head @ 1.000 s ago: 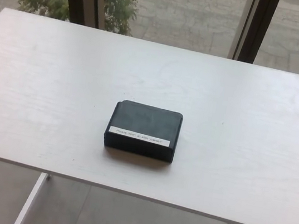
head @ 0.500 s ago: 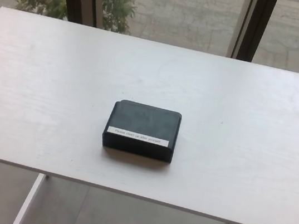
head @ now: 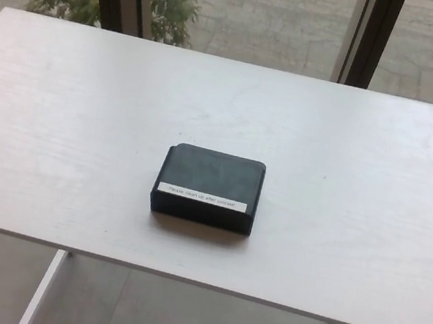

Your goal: The robot uses its right hand to pick up the magnetic container kept in the middle of the desk and turn leftwards and walk towards the whiteboard and extend the right arm to stick the container on it

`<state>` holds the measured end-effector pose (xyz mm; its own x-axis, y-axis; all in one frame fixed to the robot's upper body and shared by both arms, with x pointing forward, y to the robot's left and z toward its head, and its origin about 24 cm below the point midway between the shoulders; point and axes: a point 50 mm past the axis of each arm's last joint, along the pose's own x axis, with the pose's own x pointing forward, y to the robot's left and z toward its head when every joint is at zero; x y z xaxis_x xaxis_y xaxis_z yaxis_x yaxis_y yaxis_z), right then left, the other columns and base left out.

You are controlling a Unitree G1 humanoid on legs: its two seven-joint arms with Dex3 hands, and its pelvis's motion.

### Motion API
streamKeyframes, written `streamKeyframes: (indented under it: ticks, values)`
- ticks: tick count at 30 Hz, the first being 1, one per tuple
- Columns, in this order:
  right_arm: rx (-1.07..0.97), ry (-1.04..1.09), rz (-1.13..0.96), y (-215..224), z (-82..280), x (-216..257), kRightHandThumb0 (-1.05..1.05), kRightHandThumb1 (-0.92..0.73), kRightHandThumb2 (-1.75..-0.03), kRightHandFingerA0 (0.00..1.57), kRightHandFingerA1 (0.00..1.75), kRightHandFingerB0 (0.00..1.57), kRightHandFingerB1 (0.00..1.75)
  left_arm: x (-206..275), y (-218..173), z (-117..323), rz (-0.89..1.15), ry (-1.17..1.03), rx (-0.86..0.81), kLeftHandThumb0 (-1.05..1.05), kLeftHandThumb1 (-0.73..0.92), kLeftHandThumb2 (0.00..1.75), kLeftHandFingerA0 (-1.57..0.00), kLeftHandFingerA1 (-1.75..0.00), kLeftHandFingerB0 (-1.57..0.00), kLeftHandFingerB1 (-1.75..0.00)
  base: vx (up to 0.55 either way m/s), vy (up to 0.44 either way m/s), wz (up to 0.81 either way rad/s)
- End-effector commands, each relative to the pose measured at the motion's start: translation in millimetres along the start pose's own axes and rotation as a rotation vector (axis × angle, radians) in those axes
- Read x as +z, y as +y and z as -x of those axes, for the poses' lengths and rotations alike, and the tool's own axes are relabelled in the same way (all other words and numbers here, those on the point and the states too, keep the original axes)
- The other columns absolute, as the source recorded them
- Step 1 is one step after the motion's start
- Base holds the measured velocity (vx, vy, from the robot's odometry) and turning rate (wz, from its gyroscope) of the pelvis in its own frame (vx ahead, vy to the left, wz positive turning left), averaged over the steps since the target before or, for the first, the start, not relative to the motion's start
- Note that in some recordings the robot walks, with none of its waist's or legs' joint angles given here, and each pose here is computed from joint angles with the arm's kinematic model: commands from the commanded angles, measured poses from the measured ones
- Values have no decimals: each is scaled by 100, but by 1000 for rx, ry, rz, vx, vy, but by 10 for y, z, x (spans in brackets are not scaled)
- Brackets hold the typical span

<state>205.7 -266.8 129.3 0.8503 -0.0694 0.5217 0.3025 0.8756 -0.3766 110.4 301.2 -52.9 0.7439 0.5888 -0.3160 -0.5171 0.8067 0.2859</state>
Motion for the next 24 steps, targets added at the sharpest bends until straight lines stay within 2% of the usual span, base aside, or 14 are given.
streamKeyframes:
  ticks: [1, 5, 6, 9, 10, 11, 12, 15, 16, 17, 19, 20, 24]
  values:
    - [443, 55, 139, 413, -543, 247, -52, -55, -57, 50, 47, 27, 30, -155, 17, 114, 5, 19, 4, 11, 55, 114, -95, -95, -89, -91, 0, 0, 0]
    - [591, 62, 287, 590, -770, 308, -66, -56, -58, 46, 46, 24, 29, -241, 30, 167, 36, 42, 14, 12, 54, 111, -98, -98, -88, -91, 0, 0, 0]
    - [699, 86, 317, 771, -882, 310, -70, -42, -79, 30, 52, 13, 39, -278, 71, 201, 4, 55, 18, 10, 58, 115, -94, -95, -88, -91, 0, 0, 0]
    - [752, 110, 330, 841, -950, 313, -69, -41, -78, 27, 53, 12, 39, -288, 68, 205, -6, 54, 15, 10, 59, 115, -95, -96, -89, -92, 0, 0, 0]
    - [795, 141, 346, 920, -1005, 291, -69, -40, -77, 20, 52, 10, 38, -296, 78, 214, -10, 62, 22, 8, 68, 97, -96, -91, -90, -87, 0, 0, 0]
    - [833, 171, 377, 989, -1057, 276, -69, -40, -77, 20, 52, 10, 38, -301, 86, 227, -20, 75, 31, 8, 68, 97, -96, -91, -90, -87, 0, 0, 0]
    - [848, 183, 389, 1015, -1078, 270, -69, -39, -76, 16, 50, 8, 37, -300, 88, 234, -22, 75, 32, 8, 59, 113, -93, -94, -87, -90, 0, 0, 0]
    - [870, 210, 402, 1061, -1118, 276, -70, -40, -76, 16, 50, 7, 37, -296, 90, 247, -20, 63, 28, 9, 58, 113, -95, -96, -88, -91, 0, 0, 0]
    - [898, 201, 431, 1129, -1149, 293, -71, -41, -78, 9, 49, 7, 33, -316, 106, 268, -10, 62, 22, 11, 58, 115, -97, -97, -90, -92, 0, 0, 0]
    - [910, 198, 441, 1166, -1170, 302, -63, -37, -84, 12, 54, 0, 35, -327, 112, 277, 7, 60, 18, 12, 58, 116, -97, -98, -91, -93, 0, 0, 0]
    - [911, 211, 435, 1199, -1211, 305, -65, -38, -83, 12, 53, 1, 36, -350, 105, 270, 35, 60, 10, 12, 58, 116, -97, -98, -91, -93, 0, 0, 0]
    - [922, 208, 449, 1244, -1242, 319, -70, -41, -82, 7, 50, 1, 30, -363, 103, 284, 26, 68, 13, 11, 59, 117, -96, -97, -88, -91, 0, 0, 0]
    - [946, 208, 484, 1298, -1283, 325, -67, -39, -84, 6, 51, 4, 28, -376, 97, 300, 31, 78, 9, 11, 59, 117, -95, -97, -88, -91, 0, 0, 0]
